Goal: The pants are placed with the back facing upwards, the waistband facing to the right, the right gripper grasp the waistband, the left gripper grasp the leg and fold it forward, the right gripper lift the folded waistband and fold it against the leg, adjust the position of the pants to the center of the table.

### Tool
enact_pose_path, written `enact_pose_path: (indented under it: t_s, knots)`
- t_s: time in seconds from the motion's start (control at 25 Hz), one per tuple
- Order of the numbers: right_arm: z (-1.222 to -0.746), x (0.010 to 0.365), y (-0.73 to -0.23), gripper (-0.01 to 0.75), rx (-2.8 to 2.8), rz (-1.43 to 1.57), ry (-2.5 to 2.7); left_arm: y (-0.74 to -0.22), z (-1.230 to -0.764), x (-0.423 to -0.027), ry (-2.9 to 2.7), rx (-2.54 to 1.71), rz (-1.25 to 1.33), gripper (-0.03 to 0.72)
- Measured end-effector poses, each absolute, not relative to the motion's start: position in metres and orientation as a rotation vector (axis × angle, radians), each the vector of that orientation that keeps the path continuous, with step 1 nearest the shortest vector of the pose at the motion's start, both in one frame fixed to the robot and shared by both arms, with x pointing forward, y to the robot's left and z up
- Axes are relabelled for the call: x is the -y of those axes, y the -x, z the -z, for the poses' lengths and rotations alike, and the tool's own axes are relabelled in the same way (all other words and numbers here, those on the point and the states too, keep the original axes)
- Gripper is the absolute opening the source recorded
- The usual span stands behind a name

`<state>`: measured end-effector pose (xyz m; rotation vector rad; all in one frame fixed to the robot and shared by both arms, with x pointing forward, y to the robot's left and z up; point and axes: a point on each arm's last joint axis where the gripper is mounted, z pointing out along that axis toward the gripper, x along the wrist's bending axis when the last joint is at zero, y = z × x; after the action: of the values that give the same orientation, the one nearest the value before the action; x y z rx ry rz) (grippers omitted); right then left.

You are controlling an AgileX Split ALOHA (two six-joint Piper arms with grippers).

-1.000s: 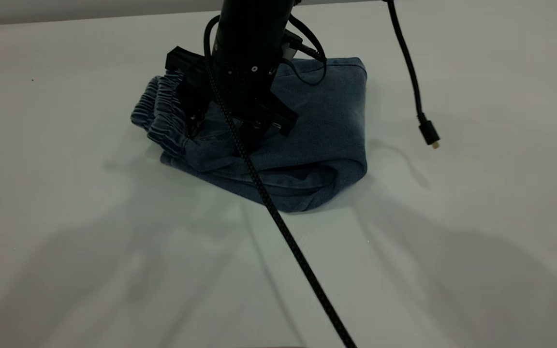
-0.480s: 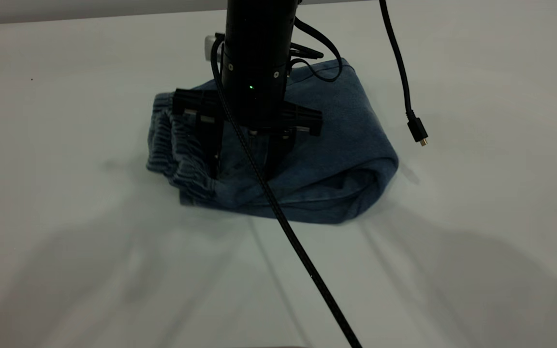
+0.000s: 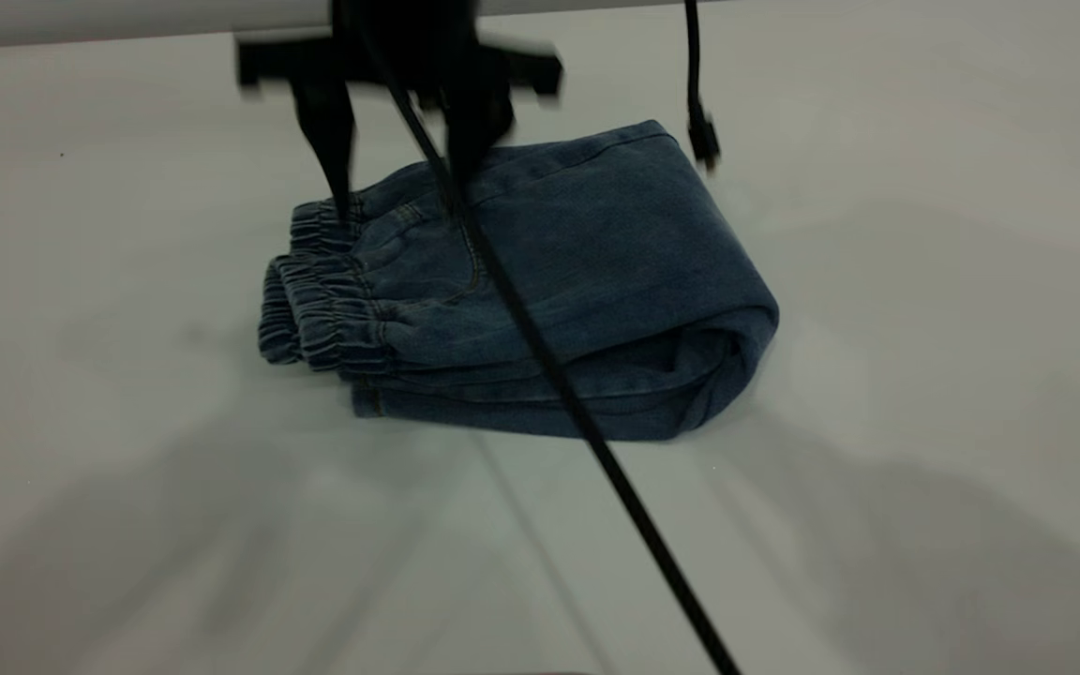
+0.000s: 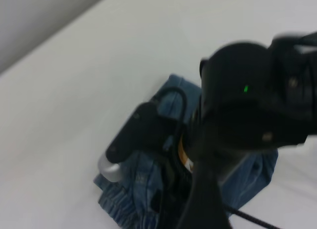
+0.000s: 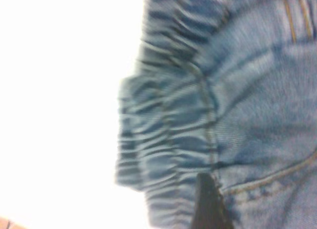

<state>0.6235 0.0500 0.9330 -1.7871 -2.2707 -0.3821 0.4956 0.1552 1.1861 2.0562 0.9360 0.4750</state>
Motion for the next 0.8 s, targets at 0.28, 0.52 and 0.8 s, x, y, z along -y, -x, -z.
enact_pose_path:
  t_s: [0.28, 0.52, 0.8]
  knots:
    - [-1.068, -0.036, -0.599, 0.4, 2.432, 0.784, 1.503, -0.429, -1.232, -0.188, -2.012, -0.851, -0.561, 0.496]
    - [-1.19, 0.005, -0.548, 0.386, 2.562, 1.16, 1.278, -0.37, -1.249, -0.222, -2.059, -0.87, -0.6, 0.496]
    - [-1.255, 0.077, -0.473, 0.381, 2.701, 1.304, 1.228, -0.319, -1.265, -0.255, -1.905, -0.931, -0.705, 0.496]
